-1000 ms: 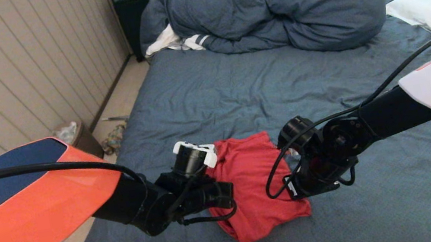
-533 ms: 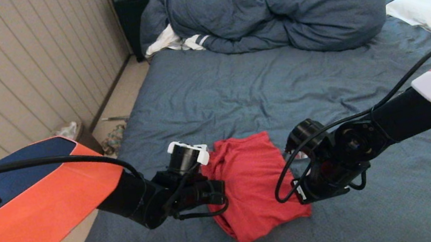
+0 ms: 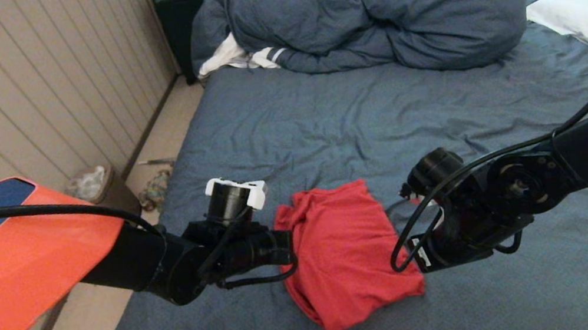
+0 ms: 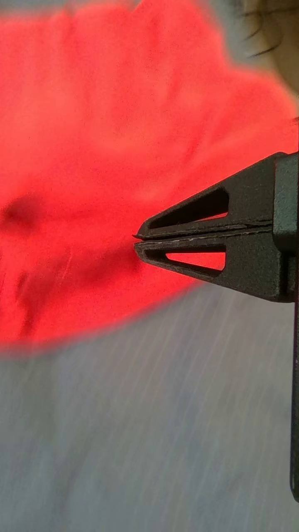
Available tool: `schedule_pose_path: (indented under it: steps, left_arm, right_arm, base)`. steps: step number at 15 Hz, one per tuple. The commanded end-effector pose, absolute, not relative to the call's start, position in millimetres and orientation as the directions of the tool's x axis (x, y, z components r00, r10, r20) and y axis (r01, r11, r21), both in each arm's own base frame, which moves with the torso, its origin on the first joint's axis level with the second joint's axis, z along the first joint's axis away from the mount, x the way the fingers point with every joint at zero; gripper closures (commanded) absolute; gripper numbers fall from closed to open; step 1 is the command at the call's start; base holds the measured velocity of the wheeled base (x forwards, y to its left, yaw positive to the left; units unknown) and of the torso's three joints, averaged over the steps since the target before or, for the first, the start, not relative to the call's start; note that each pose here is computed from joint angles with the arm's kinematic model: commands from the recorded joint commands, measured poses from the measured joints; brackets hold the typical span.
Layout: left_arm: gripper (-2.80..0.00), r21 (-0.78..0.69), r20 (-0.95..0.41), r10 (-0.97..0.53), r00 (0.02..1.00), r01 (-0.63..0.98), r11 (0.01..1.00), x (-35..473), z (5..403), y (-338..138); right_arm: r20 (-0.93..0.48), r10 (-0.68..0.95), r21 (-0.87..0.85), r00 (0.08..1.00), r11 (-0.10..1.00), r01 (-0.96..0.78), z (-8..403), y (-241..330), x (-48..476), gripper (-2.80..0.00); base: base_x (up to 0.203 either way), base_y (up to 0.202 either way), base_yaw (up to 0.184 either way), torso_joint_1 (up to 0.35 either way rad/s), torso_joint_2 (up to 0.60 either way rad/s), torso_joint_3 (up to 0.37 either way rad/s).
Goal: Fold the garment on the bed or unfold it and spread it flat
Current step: Fold the red T-shirt
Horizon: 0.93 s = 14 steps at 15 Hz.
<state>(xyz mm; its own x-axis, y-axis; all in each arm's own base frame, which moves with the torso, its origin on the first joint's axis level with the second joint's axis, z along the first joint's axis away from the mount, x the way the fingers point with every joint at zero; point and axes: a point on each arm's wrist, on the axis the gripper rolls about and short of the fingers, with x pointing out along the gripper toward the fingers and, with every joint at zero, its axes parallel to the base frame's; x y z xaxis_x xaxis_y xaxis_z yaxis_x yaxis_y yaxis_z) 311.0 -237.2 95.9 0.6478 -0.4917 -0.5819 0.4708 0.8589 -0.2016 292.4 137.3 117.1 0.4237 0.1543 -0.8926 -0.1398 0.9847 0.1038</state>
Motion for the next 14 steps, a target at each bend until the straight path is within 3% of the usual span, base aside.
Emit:
schedule_pose_path:
  steps: [1, 6, 14]
  left_arm:
    - [0.0, -0.206, -0.567, -0.528, 0.632, 0.511, 0.834, 293.2, 105.5, -246.9]
    - [0.0, -0.177, -0.632, -0.561, 0.535, 0.605, 0.776, 248.5, 76.5, -292.7]
    - [0.0, -0.164, -0.693, -0.525, 0.493, 0.601, 0.782, 243.4, 43.2, -296.2]
  right_arm:
    - [-0.883, 0.167, 0.112, 0.439, 0.983, -0.149, 124.4, 138.6, 288.5, 0.0]
    - [-0.902, 0.164, 0.105, 0.399, 0.98, -0.167, 106.6, 151.2, 296.4, 0.0]
    - [-0.922, 0.153, 0.089, 0.355, 0.977, -0.191, 80.1, 167.2, 303.4, 0.0]
  base:
    - [0.0, 0.0, 0.0, 0.0, 0.0, 0.0]
    - [0.0, 0.0, 0.0, 0.0, 0.0, 0.0]
    - [0.0, 0.0, 0.0, 0.0, 0.0, 0.0]
